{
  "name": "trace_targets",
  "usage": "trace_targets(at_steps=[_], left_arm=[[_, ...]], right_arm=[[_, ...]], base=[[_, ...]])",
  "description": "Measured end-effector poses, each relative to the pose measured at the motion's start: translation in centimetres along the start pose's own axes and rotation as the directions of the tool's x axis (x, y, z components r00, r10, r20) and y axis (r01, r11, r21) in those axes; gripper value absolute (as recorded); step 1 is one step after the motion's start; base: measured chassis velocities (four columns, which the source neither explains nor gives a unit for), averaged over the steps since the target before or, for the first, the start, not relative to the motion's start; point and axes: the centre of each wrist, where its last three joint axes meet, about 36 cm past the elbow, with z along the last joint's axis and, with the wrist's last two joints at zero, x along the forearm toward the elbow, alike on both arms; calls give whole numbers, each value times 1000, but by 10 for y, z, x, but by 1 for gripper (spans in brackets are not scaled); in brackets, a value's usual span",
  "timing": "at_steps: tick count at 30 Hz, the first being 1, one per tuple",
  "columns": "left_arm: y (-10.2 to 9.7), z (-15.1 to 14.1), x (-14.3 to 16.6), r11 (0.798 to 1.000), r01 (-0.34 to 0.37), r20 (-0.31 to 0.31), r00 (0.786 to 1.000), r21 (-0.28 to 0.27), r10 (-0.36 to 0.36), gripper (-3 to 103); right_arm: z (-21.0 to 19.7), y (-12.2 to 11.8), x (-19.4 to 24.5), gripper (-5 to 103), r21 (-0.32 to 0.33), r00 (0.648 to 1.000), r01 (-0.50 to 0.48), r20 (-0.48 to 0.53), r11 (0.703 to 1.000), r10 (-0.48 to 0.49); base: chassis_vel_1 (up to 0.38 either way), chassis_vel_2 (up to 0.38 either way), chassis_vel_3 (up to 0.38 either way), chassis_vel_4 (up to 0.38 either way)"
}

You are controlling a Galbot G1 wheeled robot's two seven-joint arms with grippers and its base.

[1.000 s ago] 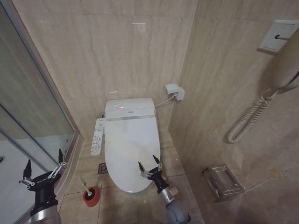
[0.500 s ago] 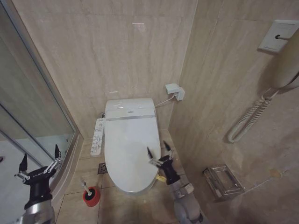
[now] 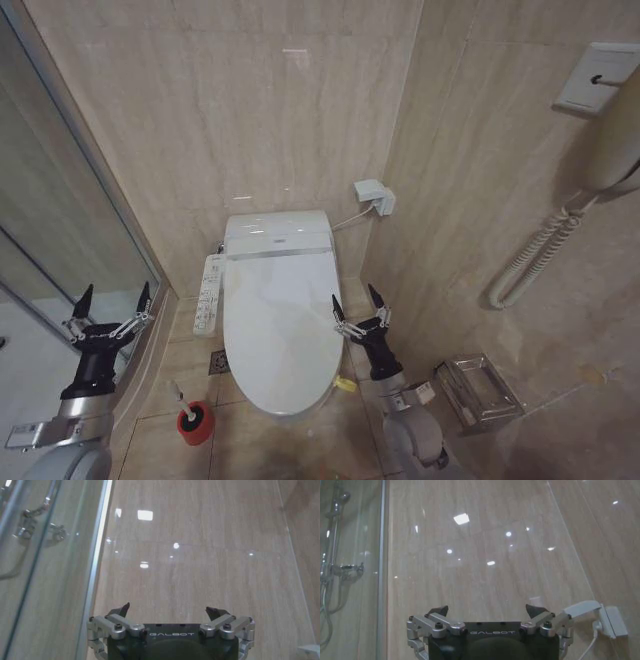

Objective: Open the toilet lid, clean the toilet bowl with a toilet brush, close the toilet lid, and flush.

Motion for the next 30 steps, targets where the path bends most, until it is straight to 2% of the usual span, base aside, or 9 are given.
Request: trace_targets(at_steps=[12, 17, 21, 24, 27, 28, 30], left_arm=[[14, 3, -11, 1000, -11, 0, 1000, -7, 11, 100], [18, 11, -22, 1000, -13, -2, 1000, 7, 13, 100], [24, 23, -41, 1000, -27, -13, 1000, 5, 27, 100], [39, 47, -70, 999, -48, -52, 997, -1, 48, 100], [44, 60, -85, 999, -46, -78, 996, 20, 48, 100], [49, 69, -98, 998, -41, -94, 995, 38, 44, 100], [53, 74, -106, 998, -41, -98, 994, 40, 44, 100]], right_arm=[[8, -6, -12, 100, 1, 999, -37, -8, 999, 37], [9, -7, -12, 100, 5, 999, -45, -9, 999, 45], [9, -9, -13, 100, 9, 999, -51, -4, 999, 51], [10, -10, -14, 100, 9, 998, -56, 1, 998, 56], [11, -8, -14, 100, 4, 999, -53, 2, 999, 53], [14, -4, -16, 100, -1, 999, -45, 0, 999, 45], [17, -1, -17, 100, -5, 999, -41, -1, 999, 41]], base=[[-171, 180, 188, -185], [-99, 142, 80, -61], [0, 0, 0, 0], [39, -56, -55, 49], [14, -18, -12, 6], [0, 0, 0, 0], [0, 0, 0, 0]])
